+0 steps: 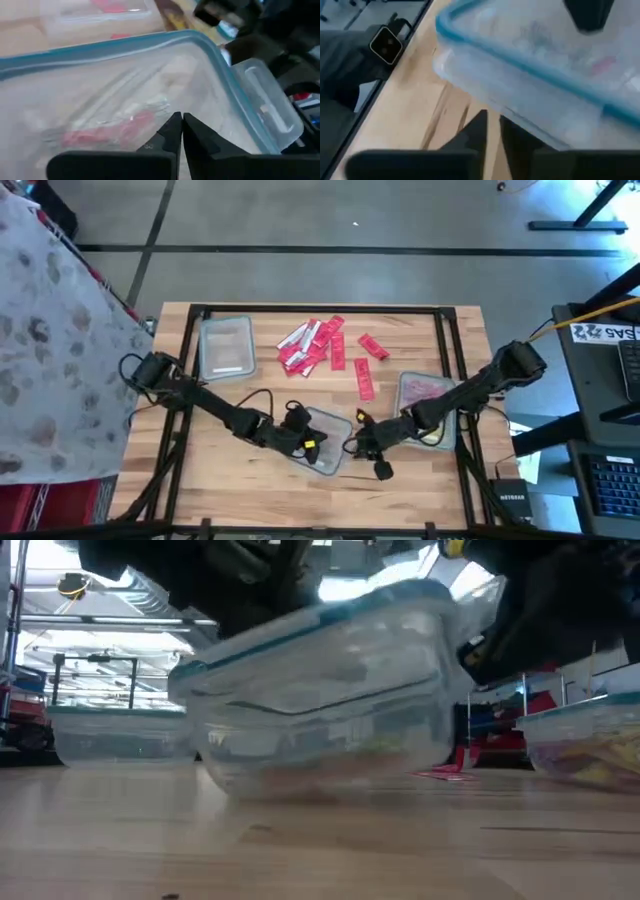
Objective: Sort candy
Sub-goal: Close the square transparent bin
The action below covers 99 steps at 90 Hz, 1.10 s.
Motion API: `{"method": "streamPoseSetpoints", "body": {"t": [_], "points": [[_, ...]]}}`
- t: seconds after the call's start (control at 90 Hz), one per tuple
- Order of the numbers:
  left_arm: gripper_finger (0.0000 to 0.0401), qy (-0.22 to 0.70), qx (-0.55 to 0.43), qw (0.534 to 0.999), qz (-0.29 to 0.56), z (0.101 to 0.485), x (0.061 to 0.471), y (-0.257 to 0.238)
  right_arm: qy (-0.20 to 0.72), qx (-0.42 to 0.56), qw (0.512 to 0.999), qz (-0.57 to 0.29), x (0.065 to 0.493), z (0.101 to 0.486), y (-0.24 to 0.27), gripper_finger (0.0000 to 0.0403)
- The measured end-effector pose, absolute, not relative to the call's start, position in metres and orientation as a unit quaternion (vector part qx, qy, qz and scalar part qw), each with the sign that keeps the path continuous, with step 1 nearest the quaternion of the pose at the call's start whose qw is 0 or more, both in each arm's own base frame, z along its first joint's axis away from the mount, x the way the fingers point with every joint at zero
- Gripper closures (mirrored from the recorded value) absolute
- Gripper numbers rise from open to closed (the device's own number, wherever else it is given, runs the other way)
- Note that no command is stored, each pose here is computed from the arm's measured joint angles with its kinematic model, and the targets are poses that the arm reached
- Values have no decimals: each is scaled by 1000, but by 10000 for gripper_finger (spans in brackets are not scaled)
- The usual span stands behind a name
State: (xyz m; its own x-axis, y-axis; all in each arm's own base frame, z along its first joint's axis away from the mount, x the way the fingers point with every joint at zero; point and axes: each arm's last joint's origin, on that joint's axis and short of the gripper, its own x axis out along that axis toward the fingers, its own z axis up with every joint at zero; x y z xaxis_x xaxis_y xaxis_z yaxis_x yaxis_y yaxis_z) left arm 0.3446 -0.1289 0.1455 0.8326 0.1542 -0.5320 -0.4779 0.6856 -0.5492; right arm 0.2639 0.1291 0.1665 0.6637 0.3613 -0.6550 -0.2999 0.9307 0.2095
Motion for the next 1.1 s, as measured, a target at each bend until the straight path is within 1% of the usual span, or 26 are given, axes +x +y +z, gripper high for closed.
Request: {"method": "streamPoseSetpoints", "body": {"t": [0.078, 0.222, 0.278, 0.389, 0.667, 0.856, 0.978, 1.1], "points": [[401, 229, -352, 891, 176, 147, 346, -130, 396, 26, 903, 164, 262, 175, 128, 394], [401, 230, -345, 893, 176, 151, 348, -130, 439, -9, 895, 77, 256, 201, 125, 389], [401, 229, -344, 893, 177, 151, 348, -130, 435, -19, 897, 78, 255, 208, 129, 393], [401, 227, -342, 894, 182, 150, 348, -129, 401, -25, 909, 109, 258, 219, 139, 401], [401, 227, -340, 894, 186, 150, 348, -128, 427, -32, 896, 117, 264, 201, 143, 402], [401, 230, -339, 892, 192, 149, 347, -128, 464, -39, 879, 106, 275, 174, 143, 402], [401, 248, -354, 878, 207, 145, 345, -126, 458, -52, 886, 58, 283, 159, 142, 402], [401, 281, -363, 862, 215, 137, 343, -125, 432, -45, 900, 41, 292, 157, 139, 402]]}}
